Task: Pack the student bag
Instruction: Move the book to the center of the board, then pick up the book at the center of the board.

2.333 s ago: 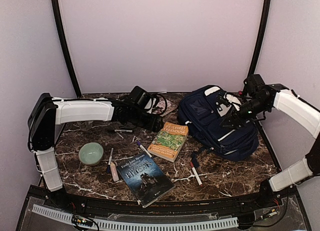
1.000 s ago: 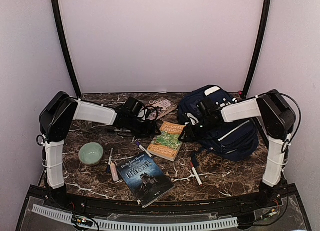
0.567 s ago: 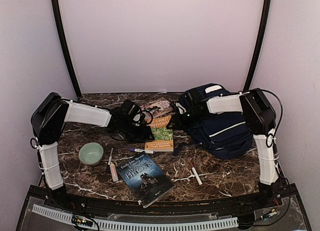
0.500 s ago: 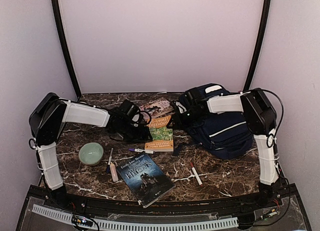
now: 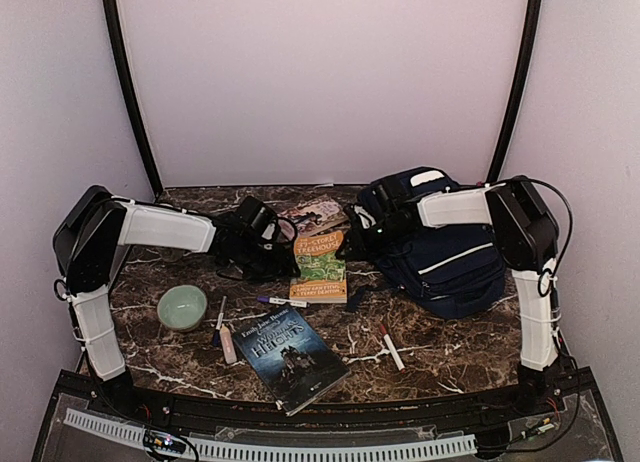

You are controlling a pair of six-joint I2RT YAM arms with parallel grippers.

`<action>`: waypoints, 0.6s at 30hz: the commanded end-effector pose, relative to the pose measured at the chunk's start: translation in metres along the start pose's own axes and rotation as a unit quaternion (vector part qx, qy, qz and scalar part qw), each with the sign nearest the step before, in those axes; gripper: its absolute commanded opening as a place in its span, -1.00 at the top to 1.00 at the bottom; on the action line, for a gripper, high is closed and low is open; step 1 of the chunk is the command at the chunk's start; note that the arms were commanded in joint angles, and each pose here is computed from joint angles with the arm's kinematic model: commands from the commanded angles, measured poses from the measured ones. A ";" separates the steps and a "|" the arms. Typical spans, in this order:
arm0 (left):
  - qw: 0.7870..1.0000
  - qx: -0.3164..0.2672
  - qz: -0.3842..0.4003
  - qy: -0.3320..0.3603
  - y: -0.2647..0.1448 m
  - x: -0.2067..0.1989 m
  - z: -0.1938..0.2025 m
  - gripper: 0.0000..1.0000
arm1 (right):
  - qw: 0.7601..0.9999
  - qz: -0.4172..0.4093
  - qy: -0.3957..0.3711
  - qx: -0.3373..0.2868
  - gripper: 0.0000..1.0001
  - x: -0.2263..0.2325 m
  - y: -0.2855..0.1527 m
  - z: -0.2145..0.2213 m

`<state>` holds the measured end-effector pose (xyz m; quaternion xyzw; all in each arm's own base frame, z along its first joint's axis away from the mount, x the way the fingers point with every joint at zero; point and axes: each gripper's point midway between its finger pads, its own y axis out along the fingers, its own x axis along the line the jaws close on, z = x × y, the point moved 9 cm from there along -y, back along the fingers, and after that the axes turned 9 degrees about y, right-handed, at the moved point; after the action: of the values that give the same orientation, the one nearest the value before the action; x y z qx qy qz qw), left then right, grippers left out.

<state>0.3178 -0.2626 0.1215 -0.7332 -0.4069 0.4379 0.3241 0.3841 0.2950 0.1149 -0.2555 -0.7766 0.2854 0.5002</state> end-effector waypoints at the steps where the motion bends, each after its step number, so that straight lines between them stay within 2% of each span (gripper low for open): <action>1: 1.000 -0.014 0.009 -0.013 0.001 -0.003 -0.010 -0.47 | 0.999 -0.009 0.026 0.030 0.04 -0.006 0.018 0.013; 7: 1.000 -0.005 0.014 -0.027 0.009 0.001 -0.005 -0.48 | 0.996 -0.003 0.069 0.063 0.13 -0.023 0.036 0.033; 10: 0.999 -0.003 0.022 -0.038 0.011 0.002 -0.004 -0.52 | 0.992 0.038 0.091 0.074 0.37 -0.039 0.043 0.046; 14: 0.997 -0.002 0.037 -0.063 0.014 0.004 -0.002 -0.57 | 0.982 0.094 0.132 0.096 0.93 -0.066 0.051 0.071; 15: 0.997 -0.003 0.037 -0.070 0.015 0.006 -0.001 -0.57 | 0.979 0.105 0.141 0.101 1.00 -0.073 0.053 0.077; 18: 0.995 0.000 0.040 -0.090 0.021 0.009 0.001 -0.57 | 0.972 0.126 0.157 0.123 1.00 -0.087 0.062 0.095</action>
<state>0.3265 -0.2673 0.1118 -0.7238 -0.4043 0.4830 0.2817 0.3817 0.2947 0.0868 -0.2580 -0.7468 0.2613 0.5545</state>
